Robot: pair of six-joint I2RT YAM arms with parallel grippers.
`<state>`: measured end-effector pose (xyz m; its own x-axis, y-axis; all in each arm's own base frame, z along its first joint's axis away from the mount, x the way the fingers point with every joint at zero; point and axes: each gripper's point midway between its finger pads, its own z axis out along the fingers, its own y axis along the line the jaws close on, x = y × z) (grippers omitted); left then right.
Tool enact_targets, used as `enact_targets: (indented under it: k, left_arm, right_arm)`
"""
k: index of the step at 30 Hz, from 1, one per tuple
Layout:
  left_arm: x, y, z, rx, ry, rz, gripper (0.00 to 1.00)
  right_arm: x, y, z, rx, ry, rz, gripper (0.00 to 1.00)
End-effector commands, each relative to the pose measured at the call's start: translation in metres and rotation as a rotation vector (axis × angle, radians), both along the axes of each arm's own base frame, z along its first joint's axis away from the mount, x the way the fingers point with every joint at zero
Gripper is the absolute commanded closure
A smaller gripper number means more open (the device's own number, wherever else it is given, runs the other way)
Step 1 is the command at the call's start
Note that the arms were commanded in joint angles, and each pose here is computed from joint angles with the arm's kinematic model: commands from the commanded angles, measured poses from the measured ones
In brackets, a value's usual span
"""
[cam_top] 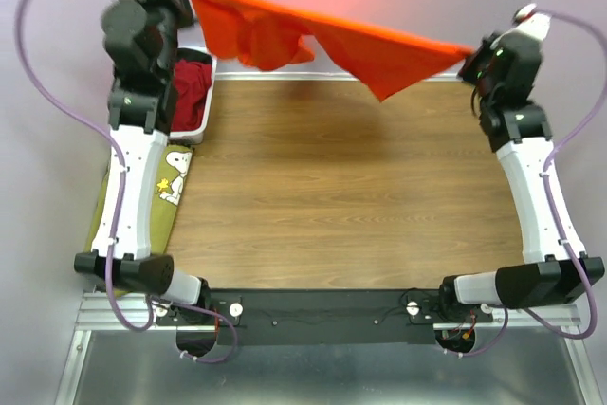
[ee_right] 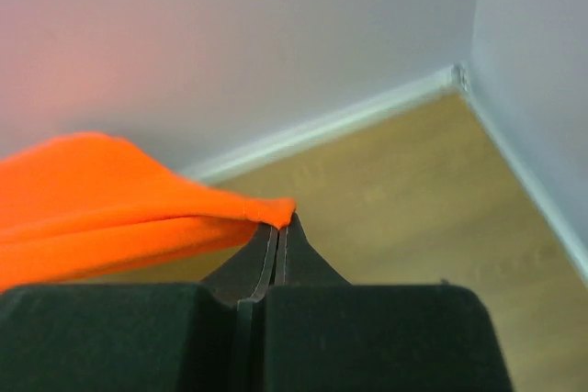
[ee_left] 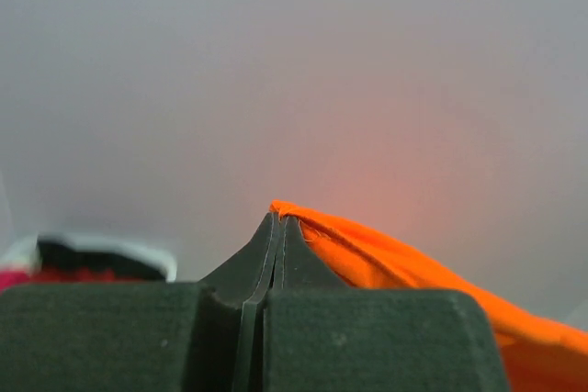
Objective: Fold and stack the t-shirts
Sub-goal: Flatten out the tshirt
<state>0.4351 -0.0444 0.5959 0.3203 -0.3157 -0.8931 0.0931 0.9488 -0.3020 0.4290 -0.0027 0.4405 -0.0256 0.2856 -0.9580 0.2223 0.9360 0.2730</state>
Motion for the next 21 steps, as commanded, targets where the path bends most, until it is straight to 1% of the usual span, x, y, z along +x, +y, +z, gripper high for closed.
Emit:
enact_targets:
  k: [1,2,3,4,5,6,8,9,10,13,14,16,18,21]
  left_arm:
    - [0.015,-0.006,-0.196,0.017,0.469,-0.034,1.00]
    - [0.001,-0.006,-0.249,0.003,0.587,-0.035,1.00]
    - [-0.011,-0.008,-0.278,-0.048,0.665,-0.028,1.00]
    - [-0.022,-0.007,-0.302,-0.073,0.720,-0.011,1.00]
    - [-0.045,-0.004,-0.330,-0.104,0.781,0.015,1.00]
    - [-0.058,0.000,-0.341,-0.160,0.802,0.050,1.00]
    - [-0.084,0.004,-0.351,-0.214,0.804,0.076,1.00]
    - [-0.091,0.008,-0.354,-0.228,0.805,0.095,1.00]
    - [-0.097,0.009,-0.355,-0.258,0.806,0.110,1.00]
    - [-0.108,0.011,-0.371,-0.243,0.843,0.115,1.00]
    - [-0.111,0.011,-0.385,-0.232,0.887,0.124,1.00]
    - [-0.115,0.008,-0.404,-0.217,0.955,0.112,1.00]
    - [-0.121,0.003,-0.431,-0.219,1.046,0.099,1.00]
    - [-0.131,0.002,-0.456,-0.207,1.133,0.107,1.00]
  right_arm:
    - [-0.019,0.008,-0.168,0.055,0.390,0.030,0.99]
    - [-0.026,0.010,-0.191,0.072,0.447,0.037,0.99]
    - [-0.043,0.015,-0.233,0.093,0.558,0.052,0.99]
    - [-0.050,0.018,-0.250,0.125,0.605,0.051,0.99]
    - [-0.058,0.020,-0.265,0.147,0.648,0.046,0.99]
    - [-0.073,0.020,-0.292,0.167,0.733,0.032,0.99]
    - [-0.085,0.024,-0.311,0.222,0.805,0.003,0.99]
    - [-0.094,0.026,-0.325,0.240,0.872,-0.003,0.99]
    - [-0.097,0.029,-0.332,0.266,0.904,-0.015,0.99]
    - [-0.111,0.035,-0.361,0.302,1.044,-0.020,0.99]
    - [-0.114,0.036,-0.367,0.310,1.075,-0.028,0.99]
    - [-0.129,0.038,-0.387,0.314,1.201,-0.036,0.99]
    - [-0.140,0.039,-0.397,0.318,1.281,-0.039,0.99]
    - [-0.152,0.041,-0.411,0.309,1.367,-0.023,0.99]
